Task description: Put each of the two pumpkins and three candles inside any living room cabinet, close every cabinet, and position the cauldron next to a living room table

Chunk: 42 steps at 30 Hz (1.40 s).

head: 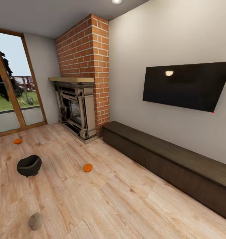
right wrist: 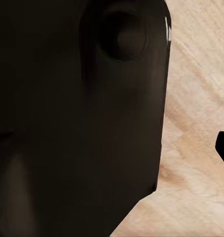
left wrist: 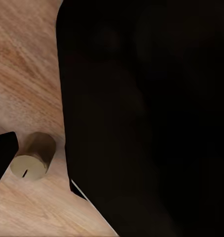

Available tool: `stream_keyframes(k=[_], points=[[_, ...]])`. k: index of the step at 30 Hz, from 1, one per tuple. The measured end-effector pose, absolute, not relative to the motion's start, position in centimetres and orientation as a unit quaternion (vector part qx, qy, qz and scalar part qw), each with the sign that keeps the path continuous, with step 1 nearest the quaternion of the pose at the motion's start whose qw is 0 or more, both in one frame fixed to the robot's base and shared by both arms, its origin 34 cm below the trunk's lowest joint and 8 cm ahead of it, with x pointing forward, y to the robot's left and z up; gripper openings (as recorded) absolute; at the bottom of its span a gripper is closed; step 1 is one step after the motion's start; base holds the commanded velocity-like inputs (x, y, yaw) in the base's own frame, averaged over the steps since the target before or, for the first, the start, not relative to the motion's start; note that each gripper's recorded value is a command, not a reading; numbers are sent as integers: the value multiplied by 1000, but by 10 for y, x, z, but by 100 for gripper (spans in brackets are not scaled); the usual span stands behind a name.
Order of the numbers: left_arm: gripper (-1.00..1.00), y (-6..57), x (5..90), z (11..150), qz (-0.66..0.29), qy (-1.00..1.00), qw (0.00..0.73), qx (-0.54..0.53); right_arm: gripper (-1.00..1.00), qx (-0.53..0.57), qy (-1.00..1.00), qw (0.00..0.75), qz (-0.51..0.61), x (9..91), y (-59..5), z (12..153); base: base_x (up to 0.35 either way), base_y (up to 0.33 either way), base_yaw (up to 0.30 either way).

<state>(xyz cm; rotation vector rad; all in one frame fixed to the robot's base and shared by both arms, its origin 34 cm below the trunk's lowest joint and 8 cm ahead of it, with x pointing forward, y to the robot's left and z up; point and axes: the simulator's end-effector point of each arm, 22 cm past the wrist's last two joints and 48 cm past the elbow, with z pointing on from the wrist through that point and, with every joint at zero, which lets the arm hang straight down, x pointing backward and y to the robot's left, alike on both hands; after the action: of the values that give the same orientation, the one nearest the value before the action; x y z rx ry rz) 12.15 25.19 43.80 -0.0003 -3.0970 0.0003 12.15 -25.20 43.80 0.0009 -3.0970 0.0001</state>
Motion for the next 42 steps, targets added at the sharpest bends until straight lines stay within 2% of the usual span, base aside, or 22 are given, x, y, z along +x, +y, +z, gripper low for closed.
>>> stream_keyframes(k=[11,42], points=[[100,244,124,438,6,-1000,19,0,100,11,-1000,20,-12,123,-233,438,0,0,0],[100,237,124,438,10,-1000,18,3,100,2,-1000,19,-12,124,-232,438,0,0,0]])
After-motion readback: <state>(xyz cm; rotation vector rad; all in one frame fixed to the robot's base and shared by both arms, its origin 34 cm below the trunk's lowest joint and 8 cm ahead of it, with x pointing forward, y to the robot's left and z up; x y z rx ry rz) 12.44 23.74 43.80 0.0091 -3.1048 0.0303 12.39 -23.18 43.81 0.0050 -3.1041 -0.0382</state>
